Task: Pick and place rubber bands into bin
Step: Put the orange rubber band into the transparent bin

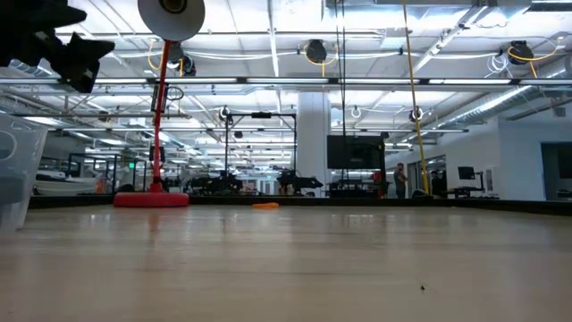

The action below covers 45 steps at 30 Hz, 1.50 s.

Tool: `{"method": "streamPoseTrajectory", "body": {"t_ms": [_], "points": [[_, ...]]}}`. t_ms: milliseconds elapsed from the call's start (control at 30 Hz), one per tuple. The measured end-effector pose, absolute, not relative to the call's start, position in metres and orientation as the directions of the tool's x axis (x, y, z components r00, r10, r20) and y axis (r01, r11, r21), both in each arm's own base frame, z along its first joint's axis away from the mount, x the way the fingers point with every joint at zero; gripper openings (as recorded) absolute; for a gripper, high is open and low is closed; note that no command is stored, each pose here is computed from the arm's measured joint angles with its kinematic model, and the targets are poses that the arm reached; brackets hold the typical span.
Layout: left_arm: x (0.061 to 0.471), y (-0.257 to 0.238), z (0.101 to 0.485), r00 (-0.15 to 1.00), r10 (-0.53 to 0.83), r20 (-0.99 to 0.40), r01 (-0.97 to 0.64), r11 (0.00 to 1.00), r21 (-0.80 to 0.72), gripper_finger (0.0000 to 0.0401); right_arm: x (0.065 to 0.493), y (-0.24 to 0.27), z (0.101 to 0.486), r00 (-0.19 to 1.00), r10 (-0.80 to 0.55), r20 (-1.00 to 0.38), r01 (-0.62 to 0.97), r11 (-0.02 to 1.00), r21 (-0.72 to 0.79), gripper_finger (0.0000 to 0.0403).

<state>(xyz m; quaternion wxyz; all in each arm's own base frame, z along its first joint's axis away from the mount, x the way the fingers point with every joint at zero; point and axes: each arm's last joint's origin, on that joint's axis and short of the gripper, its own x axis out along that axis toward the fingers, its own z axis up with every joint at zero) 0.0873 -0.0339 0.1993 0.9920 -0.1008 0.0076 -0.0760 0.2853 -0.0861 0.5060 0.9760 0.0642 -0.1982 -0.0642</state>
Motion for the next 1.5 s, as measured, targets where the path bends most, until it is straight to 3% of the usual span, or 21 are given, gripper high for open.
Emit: {"method": "streamPoseTrajectory", "body": {"t_ms": [133, 267, 400, 533, 700, 800, 933, 1100, 1500], "points": [[0.09, -0.037, 0.209, 0.974, -0.219, 0.054, 0.225, 0.965, -0.135, 0.0225, 0.287, -0.063, 0.499, 0.958, -0.089, 0.272, 0.062, 0.992, 0.107, 0.0121], [0.097, -0.042, 0.223, 0.967, -0.255, -0.001, 0.254, 0.966, -0.047, 0.0225, 0.29, -0.037, 0.491, 0.985, -0.006, 0.17, 0.0, 1.0, 0.03, 0.0123], [0.117, -0.048, 0.241, 0.97, -0.204, -0.131, 0.202, 0.979, -0.033, 0.0225, 0.282, -0.019, 0.492, 0.991, 0.053, 0.127, -0.046, 0.997, -0.055, 0.0121], [0.15, -0.053, 0.263, 0.943, -0.127, -0.306, 0.12, 0.992, -0.041, 0.0225, 0.271, -0.009, 0.492, 0.994, 0.086, 0.074, -0.085, 0.996, -0.014, 0.0119], [0.198, -0.042, 0.283, 0.819, 0.009, -0.574, 0.004, 1.0, 0.022, 0.0225, 0.258, 0.002, 0.493, 0.992, 0.123, 0.036, -0.124, 0.992, 0.007, 0.0121], [0.224, -0.028, 0.291, 0.744, 0.09, -0.662, -0.072, 0.996, 0.054, 0.0225, 0.256, 0.005, 0.494, 0.99, 0.136, 0.039, -0.136, 0.991, 0.015, 0.0121], [0.249, -0.013, 0.298, 0.72, 0.152, -0.677, -0.149, 0.987, 0.063, 0.0225, 0.251, 0.006, 0.493, 0.99, 0.141, 0.005, -0.141, 0.988, 0.066, 0.0122], [0.262, -0.005, 0.299, 0.712, 0.141, -0.687, -0.141, 0.988, 0.057, 0.0225, 0.244, 0.013, 0.462, 0.976, 0.168, -0.14, -0.174, 0.984, -0.028, 0.0122], [0.268, 0.022, 0.295, 0.706, 0.079, -0.704, -0.162, 0.985, -0.053, 0.0225, 0.17, 0.016, 0.375, 0.979, 0.199, 0.037, -0.195, 0.977, -0.079, 0.0121]]}}
